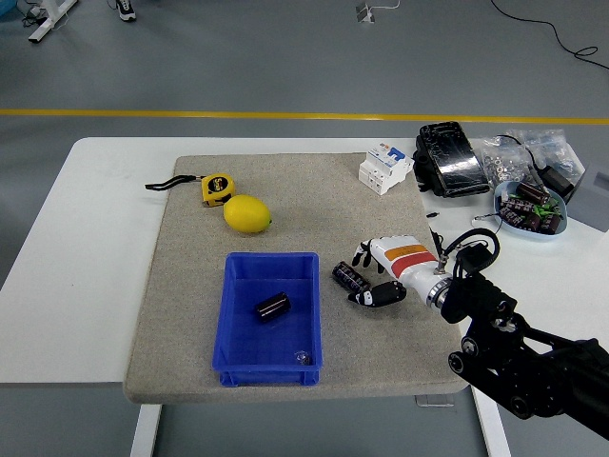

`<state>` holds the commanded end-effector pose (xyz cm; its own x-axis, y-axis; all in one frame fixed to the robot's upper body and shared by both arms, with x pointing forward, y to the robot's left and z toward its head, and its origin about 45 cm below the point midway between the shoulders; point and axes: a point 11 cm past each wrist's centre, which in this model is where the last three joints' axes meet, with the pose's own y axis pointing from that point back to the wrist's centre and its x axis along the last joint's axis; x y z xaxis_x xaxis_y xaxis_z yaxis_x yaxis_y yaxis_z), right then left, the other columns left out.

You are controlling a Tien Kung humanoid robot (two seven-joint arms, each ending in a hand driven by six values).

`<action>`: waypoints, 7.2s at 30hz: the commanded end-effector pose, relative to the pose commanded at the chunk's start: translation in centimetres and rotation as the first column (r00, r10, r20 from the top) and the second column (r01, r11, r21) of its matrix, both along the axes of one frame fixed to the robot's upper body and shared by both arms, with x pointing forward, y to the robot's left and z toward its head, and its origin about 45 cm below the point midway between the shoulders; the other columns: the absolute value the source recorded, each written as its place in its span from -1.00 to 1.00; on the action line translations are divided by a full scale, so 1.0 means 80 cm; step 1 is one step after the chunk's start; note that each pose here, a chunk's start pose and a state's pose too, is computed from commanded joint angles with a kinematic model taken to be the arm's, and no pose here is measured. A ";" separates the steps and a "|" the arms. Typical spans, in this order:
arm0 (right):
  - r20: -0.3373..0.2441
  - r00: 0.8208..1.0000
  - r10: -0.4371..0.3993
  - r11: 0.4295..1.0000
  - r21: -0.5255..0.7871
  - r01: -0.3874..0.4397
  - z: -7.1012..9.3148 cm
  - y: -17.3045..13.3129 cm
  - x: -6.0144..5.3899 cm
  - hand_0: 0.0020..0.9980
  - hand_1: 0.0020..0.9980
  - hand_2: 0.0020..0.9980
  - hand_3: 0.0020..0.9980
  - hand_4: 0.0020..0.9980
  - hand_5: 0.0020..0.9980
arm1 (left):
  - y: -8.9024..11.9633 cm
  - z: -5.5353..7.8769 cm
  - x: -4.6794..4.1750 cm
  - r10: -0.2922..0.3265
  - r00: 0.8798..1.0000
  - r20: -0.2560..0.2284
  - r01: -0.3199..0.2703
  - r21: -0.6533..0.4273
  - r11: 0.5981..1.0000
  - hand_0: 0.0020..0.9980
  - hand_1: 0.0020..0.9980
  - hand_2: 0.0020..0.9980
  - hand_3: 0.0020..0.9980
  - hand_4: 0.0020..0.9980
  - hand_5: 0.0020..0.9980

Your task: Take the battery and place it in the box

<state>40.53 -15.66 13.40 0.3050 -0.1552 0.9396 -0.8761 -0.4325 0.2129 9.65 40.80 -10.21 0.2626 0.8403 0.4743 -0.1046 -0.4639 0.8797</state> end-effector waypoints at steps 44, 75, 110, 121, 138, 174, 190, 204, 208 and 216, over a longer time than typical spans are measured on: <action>0.020 0.991 -0.129 0.991 -0.016 0.129 0.018 -0.065 0.029 -0.67 -0.24 -0.11 -0.06 0.38 -0.38 | 0.000 0.000 -0.001 -0.004 1.000 -0.008 0.004 -0.004 1.000 0.13 0.12 0.25 0.17 0.27 0.22; -0.021 0.993 -0.114 0.993 -0.012 0.114 0.016 -0.063 0.029 -0.02 0.21 0.44 0.64 1.00 -0.29 | -0.001 -0.001 -0.002 -0.007 1.000 -0.011 0.007 -0.006 1.000 0.13 0.12 0.26 0.17 0.27 0.22; -0.019 0.993 -0.117 0.992 0.038 0.118 -0.004 -0.036 0.018 -0.59 -0.21 -0.11 -0.07 0.39 -0.37 | 0.001 0.000 -0.002 -0.017 1.000 -0.023 0.017 -0.005 1.000 0.13 0.14 0.25 0.17 0.27 0.22; -0.041 0.989 -0.140 0.990 0.016 0.141 -0.008 -0.047 0.019 -0.58 -0.20 -0.09 -0.05 0.51 -0.40 | -0.002 0.001 0.008 -0.020 1.000 0.001 0.020 -0.011 1.000 0.13 0.17 0.25 0.17 0.27 0.22; -0.047 0.987 -0.153 0.988 0.009 0.154 -0.010 -0.056 0.019 -0.64 -0.24 -0.11 -0.07 0.29 -0.45 | -0.003 0.001 0.008 -0.016 1.000 0.007 0.016 -0.013 1.000 0.13 0.17 0.26 0.17 0.28 0.22; -0.020 0.992 -0.123 0.991 0.045 0.124 0.005 -0.045 0.020 -0.69 -0.38 -0.19 -0.12 -0.13 -0.87 | 0.000 0.002 0.008 -0.014 1.000 0.004 0.014 -0.011 1.000 0.13 0.17 0.25 0.17 0.27 0.21; 0.112 0.994 0.021 0.995 0.099 -0.032 0.072 0.022 0.012 -0.69 -0.39 -0.20 -0.13 -0.13 -0.83 | 0.006 0.002 0.003 -0.017 1.000 -0.006 0.017 -0.001 1.000 0.13 0.17 0.26 0.17 0.28 0.21; 0.172 0.939 0.299 0.933 0.155 -0.325 0.119 0.135 -0.058 -0.66 -0.38 -0.20 -0.12 -0.12 -0.81 | 0.006 0.003 0.007 -0.018 1.000 0.002 0.018 0.000 1.000 0.13 0.16 0.26 0.17 0.28 0.21; 0.155 0.918 0.364 0.908 0.161 -0.387 0.114 0.156 -0.080 -0.66 -0.38 -0.19 -0.12 -0.08 -0.79 | 0.007 0.003 0.007 -0.016 1.000 0.002 0.016 0.001 1.000 0.12 0.15 0.25 0.17 0.27 0.21; 0.106 0.912 0.396 0.899 0.156 -0.409 0.092 0.166 -0.088 -0.65 -0.35 -0.16 -0.10 -0.06 -0.77 | 0.010 0.005 0.009 -0.015 1.000 0.003 0.015 0.005 1.000 0.12 0.15 0.25 0.17 0.28 0.21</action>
<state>33.49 -2.38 20.78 0.3100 -0.1931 0.9309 -0.6292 -0.7757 0.0486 10.37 41.57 -9.81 0.2740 0.8338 0.4793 -0.1140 -0.4666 0.8771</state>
